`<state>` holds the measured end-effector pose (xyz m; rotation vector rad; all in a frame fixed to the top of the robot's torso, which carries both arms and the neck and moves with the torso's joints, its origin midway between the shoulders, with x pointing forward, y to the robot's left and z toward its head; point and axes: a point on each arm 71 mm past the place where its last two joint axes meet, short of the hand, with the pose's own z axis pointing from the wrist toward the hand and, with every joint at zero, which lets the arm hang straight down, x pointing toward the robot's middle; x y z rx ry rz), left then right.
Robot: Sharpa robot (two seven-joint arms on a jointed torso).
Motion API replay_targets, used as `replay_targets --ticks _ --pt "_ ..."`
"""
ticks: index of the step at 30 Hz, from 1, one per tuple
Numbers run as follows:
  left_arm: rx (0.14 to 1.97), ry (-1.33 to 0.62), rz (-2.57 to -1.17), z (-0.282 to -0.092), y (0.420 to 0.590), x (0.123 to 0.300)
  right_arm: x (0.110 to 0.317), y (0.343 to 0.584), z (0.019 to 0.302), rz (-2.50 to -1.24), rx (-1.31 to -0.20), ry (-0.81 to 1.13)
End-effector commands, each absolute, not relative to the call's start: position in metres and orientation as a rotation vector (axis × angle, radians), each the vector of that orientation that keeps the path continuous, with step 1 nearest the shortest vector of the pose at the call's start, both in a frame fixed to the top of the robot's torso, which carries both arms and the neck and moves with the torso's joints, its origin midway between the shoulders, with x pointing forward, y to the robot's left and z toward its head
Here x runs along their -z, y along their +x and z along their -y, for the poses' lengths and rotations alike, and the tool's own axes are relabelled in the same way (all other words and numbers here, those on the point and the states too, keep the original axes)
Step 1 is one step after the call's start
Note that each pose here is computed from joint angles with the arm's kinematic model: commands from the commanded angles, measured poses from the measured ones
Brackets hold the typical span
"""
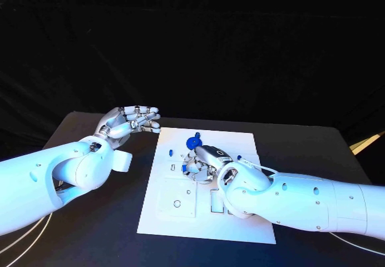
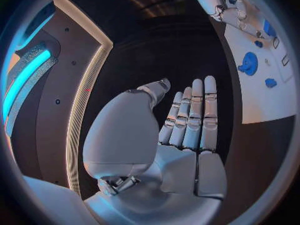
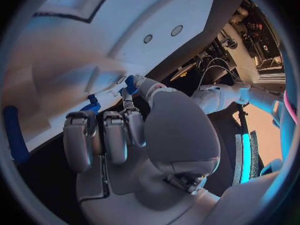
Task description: Assemble the parts on the task board
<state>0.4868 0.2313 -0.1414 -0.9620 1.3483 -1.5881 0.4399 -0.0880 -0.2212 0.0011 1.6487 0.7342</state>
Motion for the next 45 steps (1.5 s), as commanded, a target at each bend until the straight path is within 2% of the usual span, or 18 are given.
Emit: replay_targets --ticks 1,45 --pt "1.595 -0.96 -1.351 -0.23 0.4867 0.141 0.223 0.44 0.088 -1.65 -0.724 -0.009" --pt "1.593 -0.964 -1.359 -0.2316 0.4871 0.1423 0.2307 0.4443 0.0919 -1.657 -0.672 -0.021"
